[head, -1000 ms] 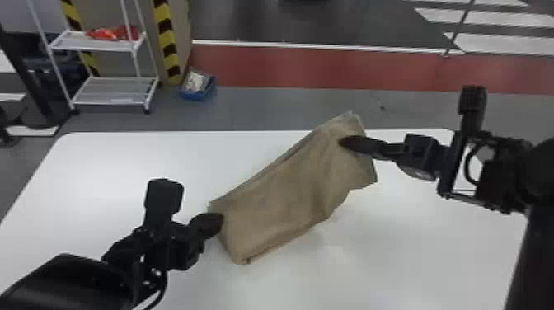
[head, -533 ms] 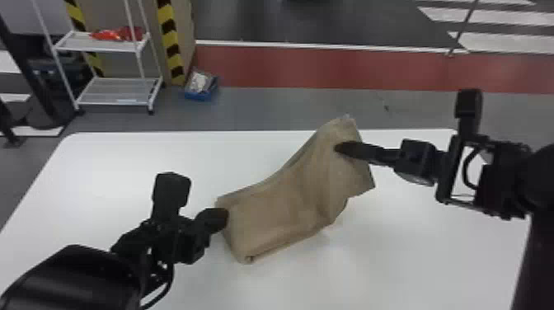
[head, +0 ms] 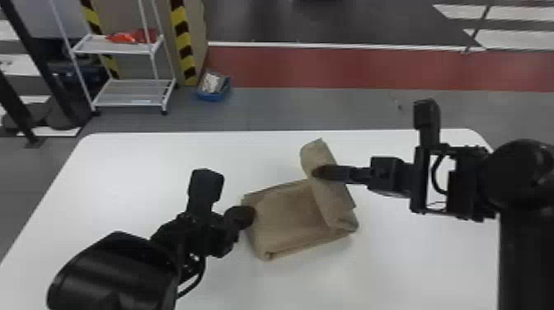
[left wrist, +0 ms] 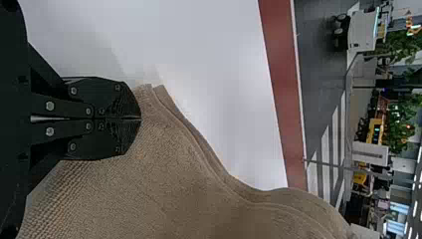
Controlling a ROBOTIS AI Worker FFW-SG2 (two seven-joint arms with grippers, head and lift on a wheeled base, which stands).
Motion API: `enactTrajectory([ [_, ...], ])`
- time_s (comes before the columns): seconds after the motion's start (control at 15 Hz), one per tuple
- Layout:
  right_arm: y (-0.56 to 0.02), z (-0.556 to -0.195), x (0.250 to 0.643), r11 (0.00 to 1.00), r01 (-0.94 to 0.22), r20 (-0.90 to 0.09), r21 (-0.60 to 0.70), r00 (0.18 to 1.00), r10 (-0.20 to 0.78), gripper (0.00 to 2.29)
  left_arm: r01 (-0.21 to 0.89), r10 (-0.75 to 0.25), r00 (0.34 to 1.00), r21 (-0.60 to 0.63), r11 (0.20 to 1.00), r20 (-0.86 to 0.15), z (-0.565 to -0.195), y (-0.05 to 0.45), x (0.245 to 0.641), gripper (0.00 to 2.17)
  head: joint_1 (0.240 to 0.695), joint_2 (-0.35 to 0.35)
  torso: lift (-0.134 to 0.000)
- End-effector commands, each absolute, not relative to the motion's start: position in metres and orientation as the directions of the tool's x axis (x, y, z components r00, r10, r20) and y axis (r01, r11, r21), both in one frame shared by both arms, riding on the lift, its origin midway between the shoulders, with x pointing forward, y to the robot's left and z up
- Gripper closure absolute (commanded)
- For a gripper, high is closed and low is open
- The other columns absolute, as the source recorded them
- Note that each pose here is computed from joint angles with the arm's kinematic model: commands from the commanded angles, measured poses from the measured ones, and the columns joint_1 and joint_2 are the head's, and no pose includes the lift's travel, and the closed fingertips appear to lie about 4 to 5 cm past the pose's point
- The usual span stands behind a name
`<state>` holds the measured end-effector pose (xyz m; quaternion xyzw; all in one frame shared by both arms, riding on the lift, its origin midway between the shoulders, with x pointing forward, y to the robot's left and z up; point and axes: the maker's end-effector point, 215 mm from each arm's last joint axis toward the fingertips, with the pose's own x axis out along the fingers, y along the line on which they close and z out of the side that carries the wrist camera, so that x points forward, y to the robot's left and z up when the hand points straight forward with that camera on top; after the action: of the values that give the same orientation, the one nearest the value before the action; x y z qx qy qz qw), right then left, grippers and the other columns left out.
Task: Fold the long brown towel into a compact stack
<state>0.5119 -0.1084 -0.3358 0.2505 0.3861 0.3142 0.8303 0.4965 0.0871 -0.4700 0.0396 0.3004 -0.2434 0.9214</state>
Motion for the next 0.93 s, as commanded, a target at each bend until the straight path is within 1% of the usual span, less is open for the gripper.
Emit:
enactTrajectory([
  [0.0, -0.095, -0.36, 0.504, 0.675, -0.306, -0.521, 0.671, 0.452, 0.723, 1.45, 0.479, -0.43, 0.699, -0.073, 0.875, -0.571, -0.469, 0.082, 0.499, 2.14, 0.695, -0.025, -0.124],
  [0.2, -0.08, -0.379, 0.495, 0.666, -0.296, -0.544, 0.685, 0.4, 0.738, 1.45, 0.48, -0.435, 0.699, -0.079, 0.874, -0.568, -0.467, 0.078, 0.5, 2.14, 0.695, -0.015, -0.124],
  [0.33, -0.076, -0.381, 0.494, 0.669, -0.3, -0.553, 0.679, 0.39, 0.736, 1.45, 0.49, -0.445, 0.69, -0.084, 0.867, -0.57, -0.469, 0.072, 0.497, 2.14, 0.695, -0.007, -0.124],
  [0.4, -0.073, -0.379, 0.496, 0.669, -0.313, -0.549, 0.674, 0.394, 0.737, 1.45, 0.491, -0.447, 0.686, -0.089, 0.867, -0.574, -0.472, 0.07, 0.496, 2.14, 0.695, -0.006, -0.124],
  [0.53, -0.069, -0.372, 0.508, 0.666, -0.349, -0.519, 0.659, 0.429, 0.739, 1.45, 0.493, -0.453, 0.683, -0.096, 0.865, -0.573, -0.473, 0.067, 0.495, 2.14, 0.695, -0.004, -0.124],
  [0.73, -0.064, -0.377, 0.508, 0.663, -0.353, -0.519, 0.66, 0.424, 0.743, 1.45, 0.497, -0.458, 0.684, -0.096, 0.862, -0.568, -0.474, 0.064, 0.495, 2.14, 0.695, -0.003, -0.124],
  [0.87, -0.062, -0.388, 0.504, 0.668, -0.34, -0.534, 0.662, 0.41, 0.739, 1.44, 0.497, -0.458, 0.685, -0.095, 0.862, -0.567, -0.473, 0.064, 0.496, 2.14, 0.695, -0.002, -0.124],
])
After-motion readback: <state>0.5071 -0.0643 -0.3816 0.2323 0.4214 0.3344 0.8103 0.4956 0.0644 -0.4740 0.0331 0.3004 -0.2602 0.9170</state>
